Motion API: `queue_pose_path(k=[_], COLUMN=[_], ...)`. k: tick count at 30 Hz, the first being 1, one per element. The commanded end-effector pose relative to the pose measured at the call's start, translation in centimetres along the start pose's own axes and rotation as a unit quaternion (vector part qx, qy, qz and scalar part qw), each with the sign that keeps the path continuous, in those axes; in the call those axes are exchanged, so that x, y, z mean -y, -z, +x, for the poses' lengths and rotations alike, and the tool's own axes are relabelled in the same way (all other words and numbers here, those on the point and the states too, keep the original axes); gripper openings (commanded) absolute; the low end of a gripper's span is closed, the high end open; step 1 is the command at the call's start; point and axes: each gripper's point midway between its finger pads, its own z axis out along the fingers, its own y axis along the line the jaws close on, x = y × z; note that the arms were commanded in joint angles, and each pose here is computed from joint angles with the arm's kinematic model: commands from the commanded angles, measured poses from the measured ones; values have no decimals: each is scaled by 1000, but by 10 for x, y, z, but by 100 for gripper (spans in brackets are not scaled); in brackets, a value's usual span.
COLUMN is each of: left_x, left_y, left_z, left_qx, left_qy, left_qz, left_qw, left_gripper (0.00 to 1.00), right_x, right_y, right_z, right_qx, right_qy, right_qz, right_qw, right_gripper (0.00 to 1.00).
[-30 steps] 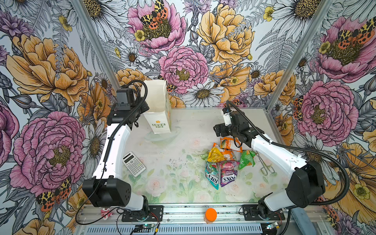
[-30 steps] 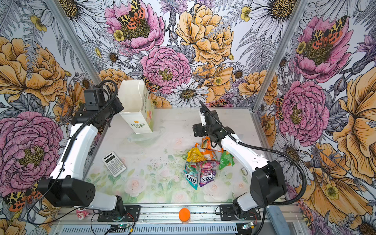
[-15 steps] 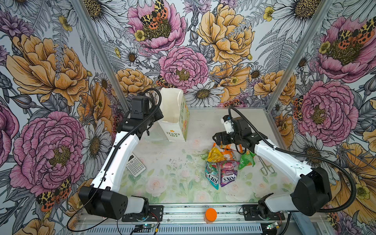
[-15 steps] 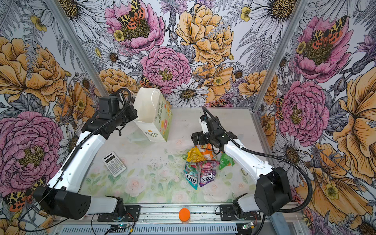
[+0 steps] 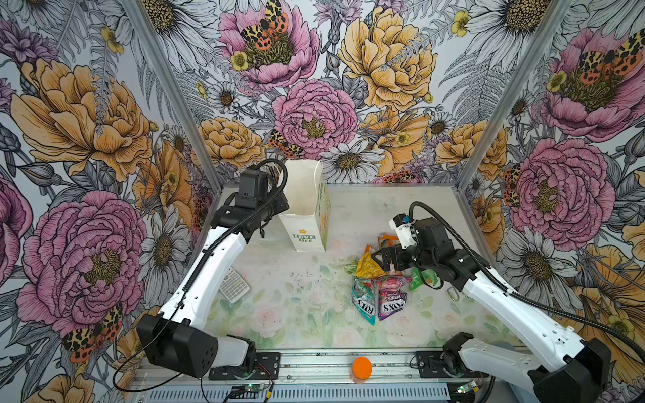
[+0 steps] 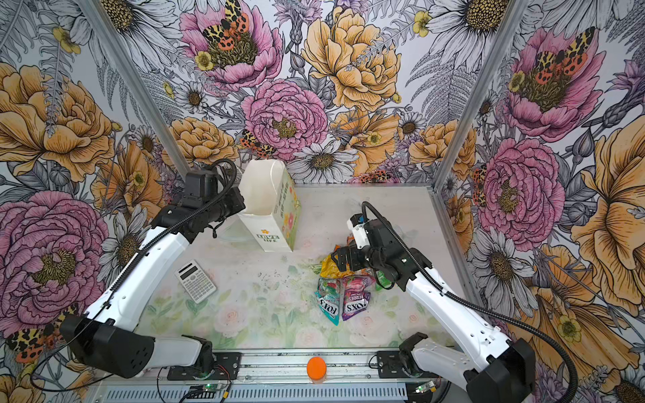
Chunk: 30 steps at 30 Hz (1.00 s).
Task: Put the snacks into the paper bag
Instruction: 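Lower the right gripper onto the snack pile and grasp the pink Barley Mint packet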
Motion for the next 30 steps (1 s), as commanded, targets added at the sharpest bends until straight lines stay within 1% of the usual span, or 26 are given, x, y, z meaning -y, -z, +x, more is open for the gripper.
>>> queue_pose_path(k=[1,4,8,11,13,18,21,25,30], left_x=[-6,-12,-15,-17,-20,-27,-28,-27,-24], left_y=[-2,-2,2,5,7,11,11,4,0], left_z=[8,12,14,17,19,21,23,29,31], left_qx=[-2,-5,-5,-5,-4,7,11,0,-3], left_qy=[11,14,14,16,19,31,32,30,26], left_qz=[-20,-31,-36,-35,-38,-51,-55,-57,-59], left_qw=[1000,999,999,999,999,998,998,998,998], left_gripper=[0,0,0,0,0,0,0,0,0], right_x=[-12,-22,-27,-23,-20,-20,-22,-25,-22], right_y=[-5,-15,-33,-43,-47,-52,-57,-68,-80], right_z=[26,36,46,56,65,76,83,93,105], right_qx=[-39,-61,-83,-91,-100,-109,-122,-146,-169], right_qy=[-2,-1,-17,-49,-77,-117,-121,-125,-131], right_qz=[-3,8,46,84,99,114,117,122,143], right_qw=[999,998,995,991,987,981,978,974,966], right_gripper=[100,100,100,100,100,100,100,100,100])
